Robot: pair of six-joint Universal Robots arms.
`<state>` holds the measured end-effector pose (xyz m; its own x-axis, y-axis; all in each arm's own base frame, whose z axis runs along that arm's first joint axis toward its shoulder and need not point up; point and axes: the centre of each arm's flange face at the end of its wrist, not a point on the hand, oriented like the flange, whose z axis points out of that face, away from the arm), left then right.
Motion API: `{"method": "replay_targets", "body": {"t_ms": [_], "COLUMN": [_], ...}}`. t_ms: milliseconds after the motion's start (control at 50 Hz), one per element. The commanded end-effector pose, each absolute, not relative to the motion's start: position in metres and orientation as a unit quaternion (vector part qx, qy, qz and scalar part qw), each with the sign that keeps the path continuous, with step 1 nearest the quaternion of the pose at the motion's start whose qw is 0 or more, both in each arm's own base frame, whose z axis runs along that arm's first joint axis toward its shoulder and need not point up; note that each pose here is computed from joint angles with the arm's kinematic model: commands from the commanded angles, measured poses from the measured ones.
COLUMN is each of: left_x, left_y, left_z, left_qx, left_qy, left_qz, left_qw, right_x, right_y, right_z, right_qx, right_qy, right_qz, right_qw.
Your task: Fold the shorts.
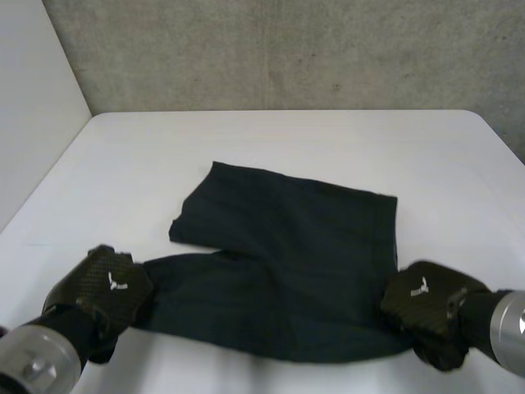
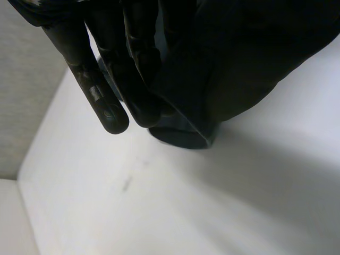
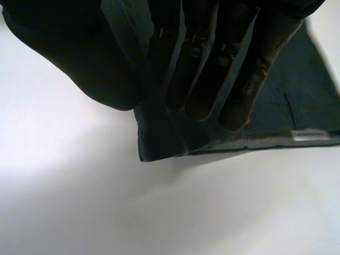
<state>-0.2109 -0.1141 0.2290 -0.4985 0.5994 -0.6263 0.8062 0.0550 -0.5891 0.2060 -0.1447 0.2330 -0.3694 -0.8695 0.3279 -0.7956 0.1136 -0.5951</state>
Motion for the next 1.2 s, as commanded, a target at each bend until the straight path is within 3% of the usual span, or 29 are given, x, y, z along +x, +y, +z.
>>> {"method": "replay_targets", "body": {"t_ms": [20, 100, 300, 480, 580, 760, 860, 920, 1020, 1100, 1180, 1200], "left_x": [-0.212, -0.220, -0.277, -0.331, -0.356, -0.384, -0.389, -0.393, -0.392, -0.377, -0.355, -0.347], "left_y": [-0.106, -0.130, -0.237, -0.332, -0.369, -0.396, -0.398, -0.390, -0.375, -0.360, -0.344, -0.334], "left_z": [0.253, 0.260, 0.212, 0.176, 0.148, 0.144, 0.145, 0.136, 0.144, 0.171, 0.198, 0.208], "left_qx": [0.499, 0.473, 0.484, 0.470, 0.448, 0.402, 0.374, 0.381, 0.388, 0.360, 0.311, 0.297], "left_qy": [0.709, 0.698, 0.669, 0.640, 0.620, 0.521, 0.495, 0.496, 0.508, 0.536, 0.575, 0.588], "left_qz": [-0.489, -0.529, -0.550, -0.588, -0.623, -0.726, -0.758, -0.756, -0.748, -0.752, -0.755, -0.752], "left_qw": [0.092, 0.096, 0.125, 0.156, 0.165, 0.200, 0.202, 0.194, 0.179, 0.132, 0.052, 0.012], "right_x": [0.206, 0.210, 0.225, 0.240, 0.253, 0.271, 0.271, 0.267, 0.255, 0.249, 0.246, 0.242], "right_y": [-0.145, -0.163, -0.242, -0.325, -0.349, -0.382, -0.392, -0.392, -0.377, -0.354, -0.333, -0.322], "right_z": [0.244, 0.248, 0.208, 0.188, 0.165, 0.127, 0.126, 0.136, 0.196, 0.232, 0.234, 0.227], "right_qx": [-0.582, -0.571, -0.527, -0.473, -0.467, -0.446, -0.420, -0.398, -0.314, -0.255, -0.247, -0.254], "right_qy": [0.727, 0.721, 0.752, 0.722, 0.691, 0.646, 0.633, 0.637, 0.646, 0.656, 0.681, 0.702], "right_qz": [-0.360, -0.390, -0.394, -0.499, -0.545, -0.610, -0.636, -0.644, -0.689, -0.710, -0.690, -0.665], "right_qw": [0.050, 0.050, 0.044, -0.074, -0.092, -0.109, -0.136, -0.144, -0.096, -0.033, 0.013, 0.028]}}
